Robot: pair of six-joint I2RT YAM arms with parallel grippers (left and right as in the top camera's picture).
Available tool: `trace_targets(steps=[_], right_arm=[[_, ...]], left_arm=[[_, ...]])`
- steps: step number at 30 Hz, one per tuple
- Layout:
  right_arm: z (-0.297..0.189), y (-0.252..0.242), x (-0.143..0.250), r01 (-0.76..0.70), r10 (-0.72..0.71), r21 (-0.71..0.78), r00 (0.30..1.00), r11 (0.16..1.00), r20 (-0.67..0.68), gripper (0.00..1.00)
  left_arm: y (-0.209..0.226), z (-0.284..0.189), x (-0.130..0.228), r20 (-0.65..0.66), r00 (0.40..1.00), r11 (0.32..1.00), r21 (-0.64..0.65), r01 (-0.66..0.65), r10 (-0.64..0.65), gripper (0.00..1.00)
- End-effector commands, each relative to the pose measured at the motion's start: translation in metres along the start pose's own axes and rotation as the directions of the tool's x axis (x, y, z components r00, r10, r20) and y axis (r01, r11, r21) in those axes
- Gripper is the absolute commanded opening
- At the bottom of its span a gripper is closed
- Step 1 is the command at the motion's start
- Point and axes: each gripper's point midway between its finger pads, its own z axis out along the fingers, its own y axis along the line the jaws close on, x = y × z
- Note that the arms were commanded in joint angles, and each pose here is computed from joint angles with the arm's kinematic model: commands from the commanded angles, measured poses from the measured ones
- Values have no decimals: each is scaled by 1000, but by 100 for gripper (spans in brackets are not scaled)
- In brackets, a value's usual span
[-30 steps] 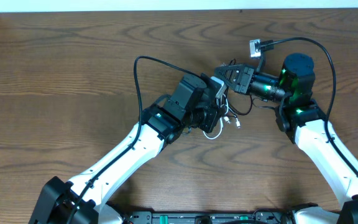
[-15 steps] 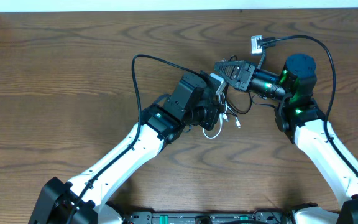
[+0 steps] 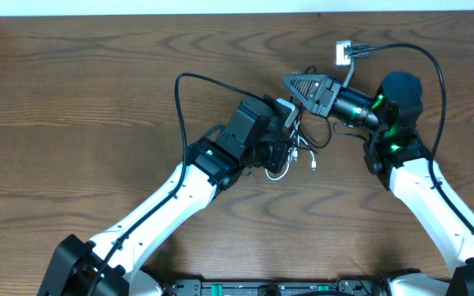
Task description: Untangle cables
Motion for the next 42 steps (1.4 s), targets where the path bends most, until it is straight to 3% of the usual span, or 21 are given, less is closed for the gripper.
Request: trace_targets(steps=[1,7,15,23,29,30,32,33,34,38,42], right_arm=[[-1,20,-7,31,-30,-34,999,999,15,1],[-3,15,-14,33,-33,-12,998,999,46,1],[-17,-15,-19,-8,4,85,999,996,52,1],[-53,-96,-5,-60,49,399,998,915,39,1],[-140,-186,25,-146,134,816,987,559,85,1],[-176,-204,34,-152,145,903,984,402,101,1],[-211,-215,40,-156,144,958,982,240,124,1],[-245,-221,45,-160,135,983,980,87,147,1],[-261,-223,46,-162,129,987,979,17,158,1],[-305,-224,48,-187,118,972,972,-144,204,1],[-325,-226,48,-219,120,959,963,-181,243,1]], left_arm=[[2,2,3,-8,1000,1000,-11,3,-3,8],[3,1,3,-7,1000,1000,-16,3,-3,7],[40,-23,-1,18,999,984,-176,39,-36,7],[65,-72,-8,76,992,967,-226,117,-102,7],[80,-108,-8,122,980,954,-236,184,-158,7],[91,-119,-8,143,973,942,-259,214,-182,7],[104,-131,-10,176,963,927,-283,247,-203,7],[117,-144,-13,217,951,910,-306,280,-220,7],[125,-152,-14,240,943,899,-319,300,-229,7],[157,-182,-15,327,906,846,-371,383,-268,7],[188,-213,-10,416,851,774,-404,488,-319,7]])
